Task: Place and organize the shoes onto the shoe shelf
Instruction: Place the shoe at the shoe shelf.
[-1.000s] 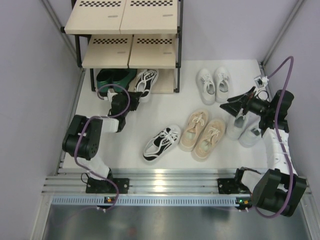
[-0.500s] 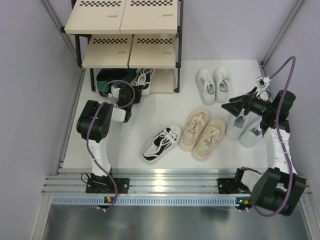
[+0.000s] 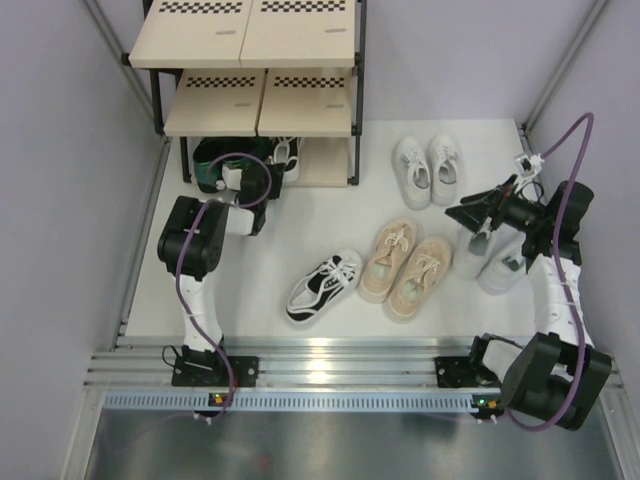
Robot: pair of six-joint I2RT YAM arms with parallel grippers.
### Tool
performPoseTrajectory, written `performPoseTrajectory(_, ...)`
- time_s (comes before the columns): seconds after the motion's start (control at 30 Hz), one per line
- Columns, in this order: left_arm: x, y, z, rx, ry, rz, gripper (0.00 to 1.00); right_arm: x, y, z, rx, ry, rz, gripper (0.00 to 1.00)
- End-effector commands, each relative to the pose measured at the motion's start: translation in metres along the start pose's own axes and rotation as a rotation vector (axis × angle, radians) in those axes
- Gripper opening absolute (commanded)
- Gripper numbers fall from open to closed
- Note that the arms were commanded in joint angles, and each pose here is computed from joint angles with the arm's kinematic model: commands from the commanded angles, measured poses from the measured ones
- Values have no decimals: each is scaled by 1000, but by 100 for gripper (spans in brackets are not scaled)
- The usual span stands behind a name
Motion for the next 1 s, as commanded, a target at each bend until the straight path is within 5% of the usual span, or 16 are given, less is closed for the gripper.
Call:
performPoseTrajectory(0.0,5,-28,2,-36,40,-88,49,-4,1,6,-70,-14,9,99)
performPoseTrajectory(0.2,2,-34,-4,-8,115,-85,73,-8,2,8,-73,-24,1,99)
performPoseTrajectory(0.53,-23,-39,-4,45,185,-71,84,-12,3,11,-87,-40,-10,99)
performPoseTrajectory(0.6,-29,-39,-3,63,192,-55,93,-13,4,11,-91,-42,-11,99)
performPoseTrajectory(0.97,-49,-26,-5,96,250,-12,98,-17,5,12,-103,-55,-22,99)
Point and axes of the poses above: each gripper's point midway between its finger pads, its own x axis out along the fingers, its own y axis along the line the jaws close on, z = x × y, the point moved 7 cm from there along -x, back along the fingers, and after that the axes turned 8 degrees about x, right-handed, at the moved point
